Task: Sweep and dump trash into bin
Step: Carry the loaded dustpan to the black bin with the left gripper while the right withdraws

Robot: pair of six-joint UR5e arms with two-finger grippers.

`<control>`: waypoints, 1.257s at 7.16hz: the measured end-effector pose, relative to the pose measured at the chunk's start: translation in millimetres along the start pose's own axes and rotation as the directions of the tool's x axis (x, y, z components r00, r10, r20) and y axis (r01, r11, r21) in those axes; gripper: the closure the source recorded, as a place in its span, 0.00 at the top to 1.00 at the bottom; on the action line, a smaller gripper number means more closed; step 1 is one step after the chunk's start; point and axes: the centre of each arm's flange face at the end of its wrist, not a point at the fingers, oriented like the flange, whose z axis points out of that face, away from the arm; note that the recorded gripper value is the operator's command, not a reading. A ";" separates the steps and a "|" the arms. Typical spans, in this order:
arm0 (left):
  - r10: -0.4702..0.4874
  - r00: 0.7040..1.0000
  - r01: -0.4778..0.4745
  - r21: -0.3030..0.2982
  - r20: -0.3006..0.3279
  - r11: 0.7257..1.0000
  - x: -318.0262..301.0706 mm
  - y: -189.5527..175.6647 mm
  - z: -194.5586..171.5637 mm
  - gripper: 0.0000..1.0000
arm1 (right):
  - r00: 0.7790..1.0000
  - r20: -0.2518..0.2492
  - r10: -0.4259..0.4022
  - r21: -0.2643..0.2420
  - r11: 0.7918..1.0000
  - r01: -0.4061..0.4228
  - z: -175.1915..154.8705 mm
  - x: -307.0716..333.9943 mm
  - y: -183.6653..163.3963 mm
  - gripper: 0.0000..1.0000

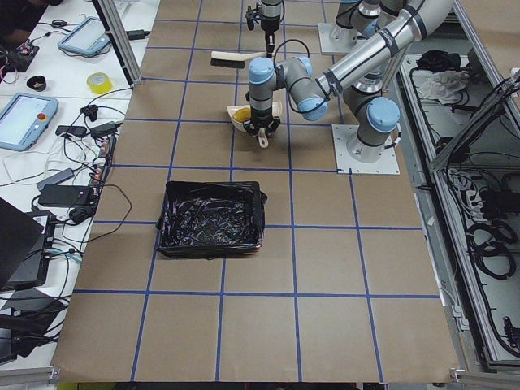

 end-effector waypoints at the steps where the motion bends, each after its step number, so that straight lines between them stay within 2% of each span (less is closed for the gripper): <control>1: -0.005 1.000 0.005 -0.004 0.007 1.000 -10.1 6.4 -17.7 0.00 | 0.998 -0.019 0.052 0.005 0.999 -0.052 -4.3 30.3 -16.9 0.00; 2: -0.028 1.000 0.028 -0.005 0.013 1.000 -20.3 23.6 -34.7 0.00 | 0.995 -0.035 0.096 0.010 0.995 -0.096 -8.5 63.3 -33.6 0.00; 3: -0.074 0.997 0.074 0.015 0.006 0.997 -29.3 58.0 -47.8 0.00 | 0.993 -0.042 0.112 0.013 0.994 -0.112 -11.6 94.3 -48.2 0.00; 5: -0.138 0.990 0.140 0.077 -0.032 0.987 -39.0 139.1 -71.4 0.00 | 0.995 -0.052 0.086 -0.006 0.996 -0.086 -11.4 159.0 -73.5 0.00; 7: -0.215 0.976 0.216 0.066 -0.030 0.974 -40.7 207.1 -112.4 0.00 | 0.998 -0.054 -0.012 -0.060 0.998 0.009 -7.0 234.9 -90.9 0.00; 9: -0.271 0.963 0.271 0.012 -0.007 0.963 -46.9 271.2 -133.2 0.00 | 0.989 -0.043 -0.144 -0.100 0.985 0.139 -2.8 307.6 -97.9 0.00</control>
